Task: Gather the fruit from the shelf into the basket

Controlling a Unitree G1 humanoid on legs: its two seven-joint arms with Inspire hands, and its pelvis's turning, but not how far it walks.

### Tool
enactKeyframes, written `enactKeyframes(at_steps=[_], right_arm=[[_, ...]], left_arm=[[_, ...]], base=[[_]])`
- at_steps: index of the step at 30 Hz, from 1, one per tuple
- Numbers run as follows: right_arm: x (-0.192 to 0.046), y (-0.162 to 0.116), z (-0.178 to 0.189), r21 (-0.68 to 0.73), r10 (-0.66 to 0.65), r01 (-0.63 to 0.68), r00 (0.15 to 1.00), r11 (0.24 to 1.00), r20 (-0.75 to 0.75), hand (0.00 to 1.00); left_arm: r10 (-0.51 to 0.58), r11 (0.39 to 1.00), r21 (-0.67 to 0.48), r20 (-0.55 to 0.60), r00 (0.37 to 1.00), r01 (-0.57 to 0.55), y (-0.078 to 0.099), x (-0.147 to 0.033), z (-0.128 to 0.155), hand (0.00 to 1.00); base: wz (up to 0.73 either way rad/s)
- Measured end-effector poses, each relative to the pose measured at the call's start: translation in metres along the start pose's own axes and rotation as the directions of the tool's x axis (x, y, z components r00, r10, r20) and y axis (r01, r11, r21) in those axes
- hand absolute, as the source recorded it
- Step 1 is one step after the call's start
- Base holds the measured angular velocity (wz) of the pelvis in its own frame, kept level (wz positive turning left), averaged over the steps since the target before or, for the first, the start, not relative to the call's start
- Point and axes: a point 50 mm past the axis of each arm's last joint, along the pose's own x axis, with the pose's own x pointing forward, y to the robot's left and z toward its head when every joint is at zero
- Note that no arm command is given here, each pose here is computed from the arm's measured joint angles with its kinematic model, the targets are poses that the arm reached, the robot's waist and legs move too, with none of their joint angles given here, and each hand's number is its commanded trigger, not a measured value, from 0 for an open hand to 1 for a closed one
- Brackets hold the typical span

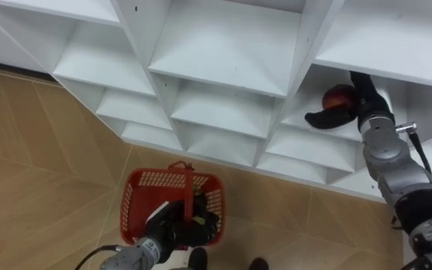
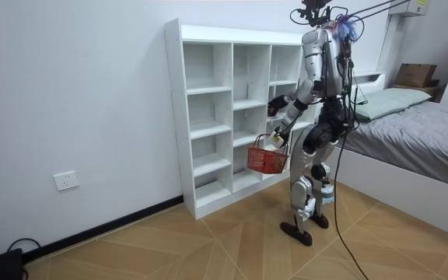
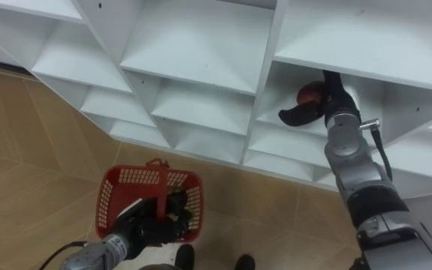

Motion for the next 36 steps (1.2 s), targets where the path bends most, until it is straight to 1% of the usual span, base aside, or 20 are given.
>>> enactKeyframes(at_steps=[4, 7, 36], right_arm=[[-0.0004, -0.0002, -0.0044, -0.005, -0.002, 0.001, 1.000, 1.000, -0.018, 0.00], [-0.0006, 0.0006, -0.0051, -0.012, 0.002, -0.002, 1.000, 1.000, -0.020, 0.00], [-0.0023, 0.0004, -0.0066, -0.046, -0.025, 0.026, 0.999, 0.999, 0.022, 0.00]], left_arm=[[0.002, 0.999, -0.043, 0.008, 1.000, -0.002, 0.0005, -0.0002, 0.0003, 1.00], [0.001, 0.999, -0.050, 0.009, 1.000, -0.001, 0.0002, -0.0001, 0.0004, 1.00], [0.016, 0.999, -0.046, 0.006, 1.000, -0.016, 0.0022, 0.0006, 0.0010, 1.00]], base=[[0.00], [0.00], [0.00]])
